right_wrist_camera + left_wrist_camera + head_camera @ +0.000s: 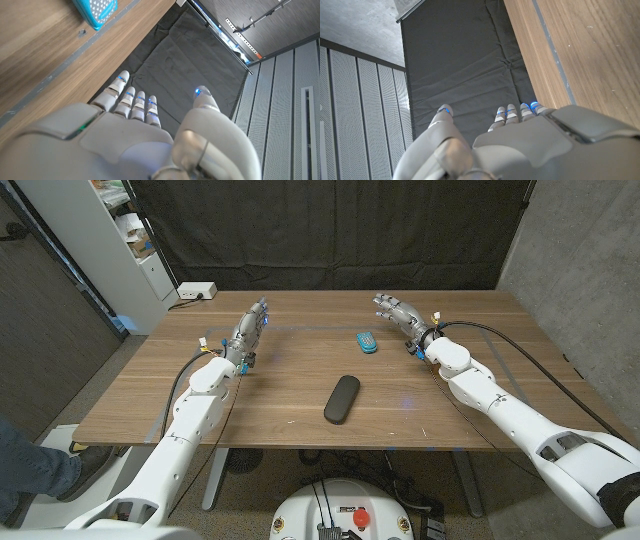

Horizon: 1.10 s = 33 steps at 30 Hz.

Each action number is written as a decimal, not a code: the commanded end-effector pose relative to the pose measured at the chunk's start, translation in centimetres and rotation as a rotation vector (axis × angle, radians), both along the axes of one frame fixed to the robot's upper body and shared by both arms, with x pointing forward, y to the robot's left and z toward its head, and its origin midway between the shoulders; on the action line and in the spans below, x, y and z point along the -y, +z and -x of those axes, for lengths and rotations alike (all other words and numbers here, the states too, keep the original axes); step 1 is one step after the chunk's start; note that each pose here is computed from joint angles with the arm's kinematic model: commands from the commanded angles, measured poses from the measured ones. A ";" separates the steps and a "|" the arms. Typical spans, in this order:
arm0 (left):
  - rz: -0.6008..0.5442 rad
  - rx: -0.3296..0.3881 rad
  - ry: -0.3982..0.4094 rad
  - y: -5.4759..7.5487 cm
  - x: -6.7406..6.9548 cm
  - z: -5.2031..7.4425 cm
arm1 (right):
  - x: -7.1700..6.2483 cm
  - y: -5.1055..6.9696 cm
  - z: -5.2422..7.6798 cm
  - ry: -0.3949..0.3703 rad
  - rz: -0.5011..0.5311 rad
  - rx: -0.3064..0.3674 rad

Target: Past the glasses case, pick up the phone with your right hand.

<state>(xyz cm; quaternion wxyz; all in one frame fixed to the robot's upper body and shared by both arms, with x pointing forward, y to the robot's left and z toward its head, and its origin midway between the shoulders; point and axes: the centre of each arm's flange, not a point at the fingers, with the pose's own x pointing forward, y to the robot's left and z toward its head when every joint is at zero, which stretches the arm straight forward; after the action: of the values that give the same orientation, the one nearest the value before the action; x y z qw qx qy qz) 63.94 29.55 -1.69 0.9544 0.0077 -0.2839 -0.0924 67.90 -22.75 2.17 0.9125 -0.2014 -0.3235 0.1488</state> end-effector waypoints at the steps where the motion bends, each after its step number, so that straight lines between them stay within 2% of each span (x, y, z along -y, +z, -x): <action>1: -0.009 0.004 0.004 0.1 -0.2 0.1 | -0.7 0.3 0.0 -0.049 0.067 0.030; 33: -0.001 0.008 -0.005 -0.1 0.6 0.9 | -1.6 0.9 1.5 -0.184 0.277 0.106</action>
<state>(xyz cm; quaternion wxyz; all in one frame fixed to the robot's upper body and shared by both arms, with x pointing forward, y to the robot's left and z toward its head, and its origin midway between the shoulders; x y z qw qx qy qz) 63.25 29.34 -1.71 0.9533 0.0107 -0.2867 -0.0945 67.03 -21.53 2.83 0.8824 -0.3191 -0.3285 0.1081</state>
